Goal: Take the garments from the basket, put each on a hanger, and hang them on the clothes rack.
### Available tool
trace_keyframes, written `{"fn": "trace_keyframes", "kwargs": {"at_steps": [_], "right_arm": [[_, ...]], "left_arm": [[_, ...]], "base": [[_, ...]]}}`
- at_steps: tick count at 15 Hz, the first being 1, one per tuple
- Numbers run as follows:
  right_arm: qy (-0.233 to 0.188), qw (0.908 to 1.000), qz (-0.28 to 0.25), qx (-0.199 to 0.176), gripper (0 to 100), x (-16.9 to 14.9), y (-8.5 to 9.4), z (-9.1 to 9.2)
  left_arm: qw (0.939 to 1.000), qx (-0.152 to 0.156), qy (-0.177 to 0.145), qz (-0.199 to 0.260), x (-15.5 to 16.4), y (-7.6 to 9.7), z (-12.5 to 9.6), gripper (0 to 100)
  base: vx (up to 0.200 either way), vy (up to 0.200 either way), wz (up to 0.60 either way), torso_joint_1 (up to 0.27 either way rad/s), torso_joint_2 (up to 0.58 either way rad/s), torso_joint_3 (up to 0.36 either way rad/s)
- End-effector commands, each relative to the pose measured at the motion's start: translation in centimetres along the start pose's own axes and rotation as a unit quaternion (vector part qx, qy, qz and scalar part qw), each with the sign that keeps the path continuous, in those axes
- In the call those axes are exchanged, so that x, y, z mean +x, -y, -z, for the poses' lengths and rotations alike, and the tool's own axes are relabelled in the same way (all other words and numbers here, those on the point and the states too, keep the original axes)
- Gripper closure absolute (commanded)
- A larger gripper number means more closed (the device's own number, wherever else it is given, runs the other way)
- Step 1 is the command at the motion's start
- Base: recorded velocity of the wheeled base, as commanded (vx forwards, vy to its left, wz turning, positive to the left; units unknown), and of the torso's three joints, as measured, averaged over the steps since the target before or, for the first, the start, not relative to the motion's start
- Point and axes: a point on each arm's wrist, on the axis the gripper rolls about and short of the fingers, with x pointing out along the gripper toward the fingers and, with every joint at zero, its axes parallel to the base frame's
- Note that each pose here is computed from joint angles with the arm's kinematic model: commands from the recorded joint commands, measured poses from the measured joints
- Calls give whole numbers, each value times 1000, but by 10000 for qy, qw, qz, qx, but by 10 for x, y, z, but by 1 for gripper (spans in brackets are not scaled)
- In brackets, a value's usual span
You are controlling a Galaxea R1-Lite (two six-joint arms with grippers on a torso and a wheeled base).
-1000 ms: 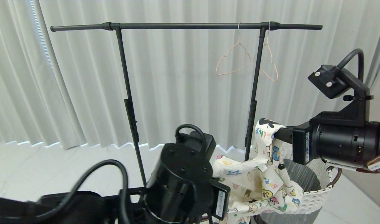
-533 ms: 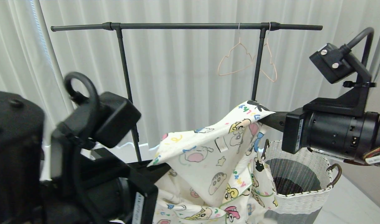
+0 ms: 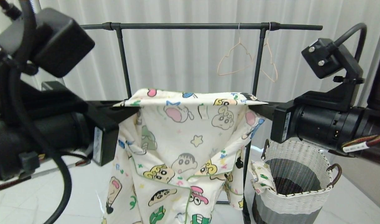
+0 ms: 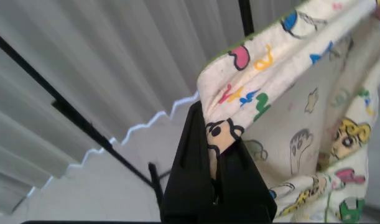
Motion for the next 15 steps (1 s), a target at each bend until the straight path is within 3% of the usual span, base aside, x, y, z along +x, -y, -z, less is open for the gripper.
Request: {"fn": "trace_keyframes", "kwargs": {"at_steps": [1,6,9,12,14,15], "right_arm": [[415,9987,258,-130,100,0,14,-12],[1230,9907,391,-432,100,-18,25,-46],[1492,9860,440,-607,100,-40,33,-58],[1231,9888,439,-721,100,-74,37,-58],[984,9921,36,-780,100,-102,36,-55],[739,9927,-484,-826,100,-132,35,-51]], "left_arm": [[9988,-115,387,-288,27,-2,-22,100],[9967,-79,762,-284,42,-3,-50,100],[9967,-16,809,2,39,11,-51,100],[9961,33,858,207,39,22,-53,100],[9949,-8,981,220,49,29,-57,100],[9918,-113,1263,130,68,37,-64,100]], "base": [[0,0,0,0,0,0],[0,0,0,0,0,0],[0,0,0,0,0,0],[0,0,0,0,0,0],[0,0,0,0,0,0],[0,0,0,0,0,0]]}}
